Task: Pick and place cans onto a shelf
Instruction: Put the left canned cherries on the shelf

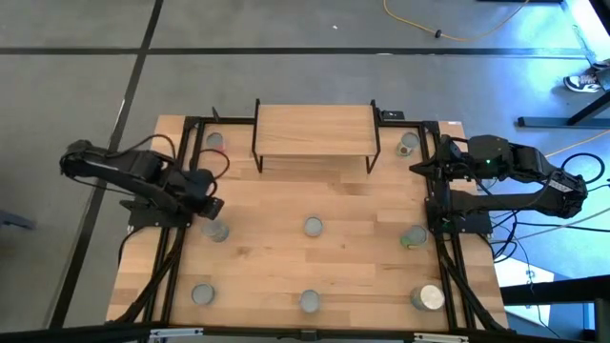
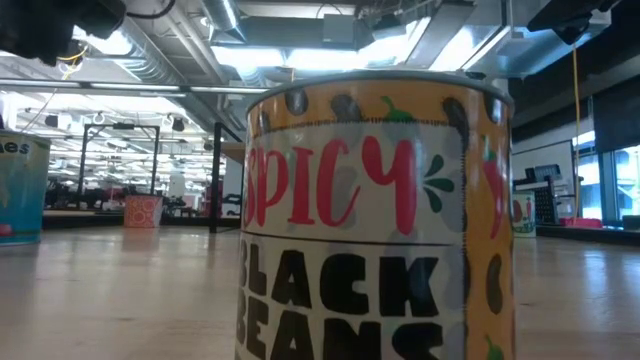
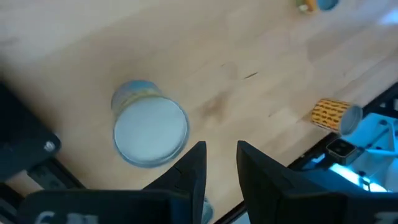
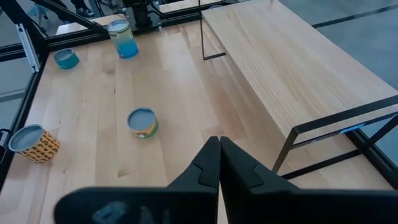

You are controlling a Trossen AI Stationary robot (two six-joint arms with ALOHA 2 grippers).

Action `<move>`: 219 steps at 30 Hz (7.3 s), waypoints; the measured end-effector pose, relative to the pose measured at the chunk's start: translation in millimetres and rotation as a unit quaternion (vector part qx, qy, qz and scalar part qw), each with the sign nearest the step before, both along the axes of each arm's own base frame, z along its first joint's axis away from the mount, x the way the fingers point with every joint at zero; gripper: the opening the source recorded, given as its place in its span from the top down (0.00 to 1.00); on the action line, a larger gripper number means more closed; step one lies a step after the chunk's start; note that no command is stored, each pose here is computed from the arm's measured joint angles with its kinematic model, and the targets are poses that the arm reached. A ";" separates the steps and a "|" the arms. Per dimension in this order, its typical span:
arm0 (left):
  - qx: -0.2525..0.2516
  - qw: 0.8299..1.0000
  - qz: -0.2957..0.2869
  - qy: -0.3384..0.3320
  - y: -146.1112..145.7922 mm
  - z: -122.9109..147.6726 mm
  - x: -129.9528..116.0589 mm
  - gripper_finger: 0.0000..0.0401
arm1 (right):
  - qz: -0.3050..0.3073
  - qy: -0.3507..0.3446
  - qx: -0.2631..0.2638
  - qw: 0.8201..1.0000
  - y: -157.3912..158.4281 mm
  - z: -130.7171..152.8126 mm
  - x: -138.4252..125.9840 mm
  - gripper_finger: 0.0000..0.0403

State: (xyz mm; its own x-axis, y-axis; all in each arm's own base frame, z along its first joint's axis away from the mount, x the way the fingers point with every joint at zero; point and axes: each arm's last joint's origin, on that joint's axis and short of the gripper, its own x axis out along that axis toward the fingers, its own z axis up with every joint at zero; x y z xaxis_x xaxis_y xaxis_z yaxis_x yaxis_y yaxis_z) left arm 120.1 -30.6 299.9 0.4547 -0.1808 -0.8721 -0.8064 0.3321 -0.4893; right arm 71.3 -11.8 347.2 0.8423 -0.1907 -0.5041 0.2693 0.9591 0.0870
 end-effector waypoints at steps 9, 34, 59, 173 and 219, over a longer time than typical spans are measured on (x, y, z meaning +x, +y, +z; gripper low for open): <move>0.004 0.998 -0.007 0.055 -20.6 -13.5 20.0 0.80 | 0.000 0.000 -0.001 1.000 0.0 0.0 0.0 0.99; 0.078 0.980 -0.002 0.181 -44.3 -58.1 60.9 0.80 | 0.001 0.000 0.000 1.000 0.0 0.0 -0.1 0.99; 0.080 0.965 -0.020 0.250 -49.6 -76.5 70.2 0.94 | 0.000 0.000 0.001 1.000 0.0 -0.1 -0.1 0.99; 0.367 0.882 -0.256 0.144 232.8 101.9 184.5 1.00 | -0.016 0.001 -0.007 1.000 -1.0 0.0 -0.1 0.99; 0.296 0.908 -0.255 0.153 234.1 77.0 189.2 1.00 | -0.017 0.001 -0.006 1.000 -1.0 0.0 -0.1 0.99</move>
State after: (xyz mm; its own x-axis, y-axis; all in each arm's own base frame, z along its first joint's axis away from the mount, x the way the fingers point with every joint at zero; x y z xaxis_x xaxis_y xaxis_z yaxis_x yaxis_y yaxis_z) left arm 309.2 203.5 376.9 0.1642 0.2408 -0.9566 -0.5412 0.8328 0.1167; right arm 71.2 -12.8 347.2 0.8348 -0.2247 -0.5026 0.3010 0.9507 0.0751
